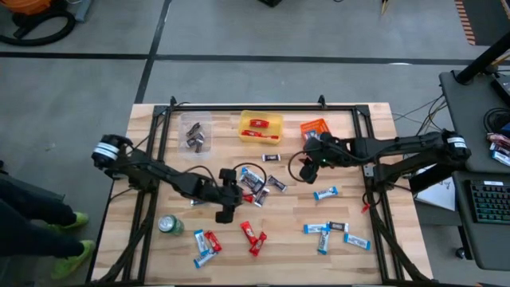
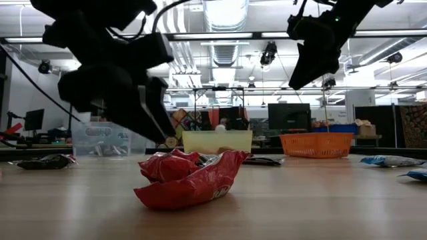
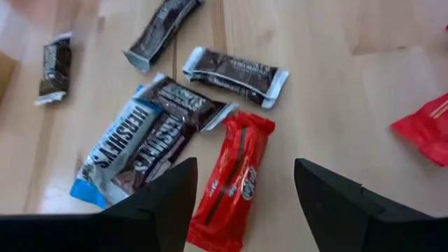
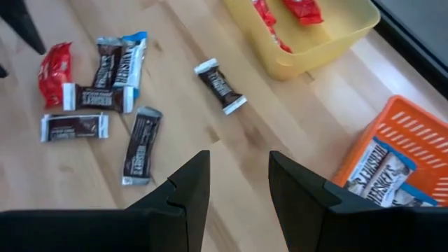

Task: Sort candy
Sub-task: Put the red chocolate bar into the yellow bin

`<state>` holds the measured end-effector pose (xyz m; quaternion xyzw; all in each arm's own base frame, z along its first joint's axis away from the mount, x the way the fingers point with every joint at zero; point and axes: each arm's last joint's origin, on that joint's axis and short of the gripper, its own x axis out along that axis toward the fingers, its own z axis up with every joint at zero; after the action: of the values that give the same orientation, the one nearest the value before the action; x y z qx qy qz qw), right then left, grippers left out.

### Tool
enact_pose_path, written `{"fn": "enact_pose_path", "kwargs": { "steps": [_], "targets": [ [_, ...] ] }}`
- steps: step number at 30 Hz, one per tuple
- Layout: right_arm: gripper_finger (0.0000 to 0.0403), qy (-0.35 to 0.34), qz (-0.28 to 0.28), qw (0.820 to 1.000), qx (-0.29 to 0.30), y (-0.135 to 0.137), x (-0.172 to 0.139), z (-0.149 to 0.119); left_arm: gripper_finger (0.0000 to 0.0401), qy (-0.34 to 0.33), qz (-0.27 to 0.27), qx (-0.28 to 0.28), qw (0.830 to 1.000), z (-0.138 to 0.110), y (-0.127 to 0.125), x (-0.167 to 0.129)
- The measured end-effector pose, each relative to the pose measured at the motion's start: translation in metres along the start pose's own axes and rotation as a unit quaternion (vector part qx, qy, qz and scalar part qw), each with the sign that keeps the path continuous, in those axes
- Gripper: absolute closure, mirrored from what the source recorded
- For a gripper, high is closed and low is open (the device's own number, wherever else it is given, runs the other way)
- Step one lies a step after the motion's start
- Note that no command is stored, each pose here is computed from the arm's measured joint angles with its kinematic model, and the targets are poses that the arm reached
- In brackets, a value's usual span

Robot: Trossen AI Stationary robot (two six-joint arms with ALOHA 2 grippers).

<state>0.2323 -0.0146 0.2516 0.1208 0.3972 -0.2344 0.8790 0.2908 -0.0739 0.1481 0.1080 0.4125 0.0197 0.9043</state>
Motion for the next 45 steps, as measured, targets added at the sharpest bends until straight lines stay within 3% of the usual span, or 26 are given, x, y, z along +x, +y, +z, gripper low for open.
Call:
{"fn": "enact_pose_path", "kwargs": {
  "steps": [16,27,31,37,45],
  "targets": [
    [0.0271,0.001,0.002,1.0,0.003,0.002,0.0,-0.002,0.0193,0.051,0.029,0.013,0.998,-0.017,-0.003,0.028],
    [0.0271,0.001,-0.001,1.0,0.007,0.002,0.0,-0.003,0.0328,0.053,0.022,0.013,0.998,-0.015,-0.003,0.025],
    [0.0271,0.002,-0.001,1.0,0.007,0.002,0.001,-0.003,0.0358,0.061,0.029,0.019,0.998,-0.004,0.001,0.016],
    [0.0271,0.002,-0.001,1.0,0.007,0.002,0.001,-0.003,0.0354,0.058,0.034,0.063,0.996,0.023,0.012,-0.004],
    [0.0271,0.005,-0.002,1.0,0.011,0.002,0.002,-0.005,0.0352,0.012,0.076,0.104,0.992,0.055,0.061,-0.027]
  ]
}}
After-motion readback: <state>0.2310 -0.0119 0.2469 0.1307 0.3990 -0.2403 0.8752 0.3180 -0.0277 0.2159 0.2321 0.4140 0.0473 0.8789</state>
